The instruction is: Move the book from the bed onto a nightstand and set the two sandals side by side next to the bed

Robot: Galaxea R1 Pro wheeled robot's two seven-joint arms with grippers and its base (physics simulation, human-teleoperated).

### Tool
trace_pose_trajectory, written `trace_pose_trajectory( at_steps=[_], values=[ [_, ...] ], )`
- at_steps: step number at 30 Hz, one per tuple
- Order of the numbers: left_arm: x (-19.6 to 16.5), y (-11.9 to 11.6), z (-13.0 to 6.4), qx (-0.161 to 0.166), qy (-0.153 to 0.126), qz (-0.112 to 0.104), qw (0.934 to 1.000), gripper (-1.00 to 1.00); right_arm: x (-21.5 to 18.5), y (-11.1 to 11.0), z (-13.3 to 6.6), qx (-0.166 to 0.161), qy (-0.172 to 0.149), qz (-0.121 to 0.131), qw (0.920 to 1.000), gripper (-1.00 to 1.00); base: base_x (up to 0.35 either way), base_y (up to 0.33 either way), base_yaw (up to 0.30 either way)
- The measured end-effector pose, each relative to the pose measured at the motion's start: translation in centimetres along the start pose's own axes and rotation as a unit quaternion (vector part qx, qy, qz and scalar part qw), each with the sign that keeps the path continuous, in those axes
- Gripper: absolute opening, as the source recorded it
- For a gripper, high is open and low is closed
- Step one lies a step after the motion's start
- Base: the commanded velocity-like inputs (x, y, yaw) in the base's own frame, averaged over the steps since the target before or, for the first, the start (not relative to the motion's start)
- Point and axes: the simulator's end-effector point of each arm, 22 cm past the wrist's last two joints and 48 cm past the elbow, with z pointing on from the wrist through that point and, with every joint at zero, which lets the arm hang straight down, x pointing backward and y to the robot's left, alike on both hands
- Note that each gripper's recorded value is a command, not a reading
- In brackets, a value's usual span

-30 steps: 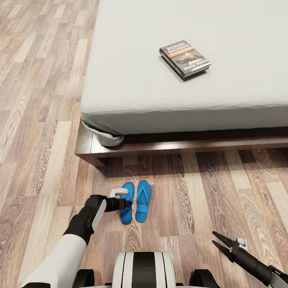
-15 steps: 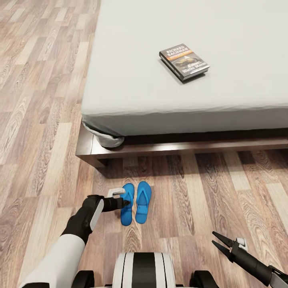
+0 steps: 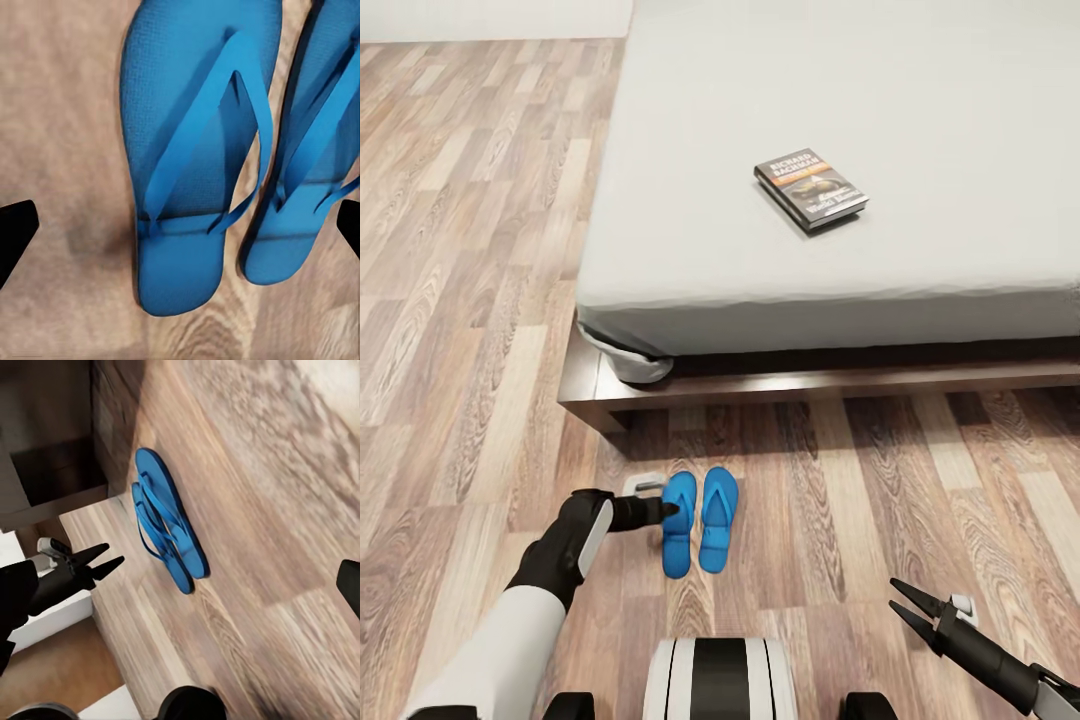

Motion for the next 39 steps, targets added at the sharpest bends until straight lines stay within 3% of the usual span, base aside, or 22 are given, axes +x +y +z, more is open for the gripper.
trace_pose_trajectory(
  at_steps=[6,16,19,28,39],
  values=[
    [0.3,0.1,-0.9,0.026,0.002,-0.014,0.9995,1.00,-0.4,1.0,0.0,-0.006,-0.004,-0.008,0.9999,1.00,0.000,0.000,0.000],
    [4.2,2.0,-1.8,0.087,0.038,-0.046,0.9944,1.00,-0.9,1.9,-0.6,-0.008,-0.015,-0.011,0.9998,1.00,0.000,0.000,0.000],
    [4.9,3.5,-2.4,0.107,0.031,-0.051,0.9925,1.00,-1.1,2.3,-0.8,-0.009,-0.017,-0.013,0.9997,1.00,0.000,0.000,0.000],
    [4.8,4.6,-4.6,0.133,0.019,-0.054,0.9895,1.00,-1.6,3.8,-1.0,-0.021,-0.023,-0.024,0.9992,1.00,0.000,0.000,0.000],
    [3.4,4.1,-6.5,0.141,0.000,-0.046,0.9890,1.00,-2.2,5.8,-1.2,-0.036,-0.029,-0.039,0.9981,1.00,0.000,0.000,0.000]
  ],
)
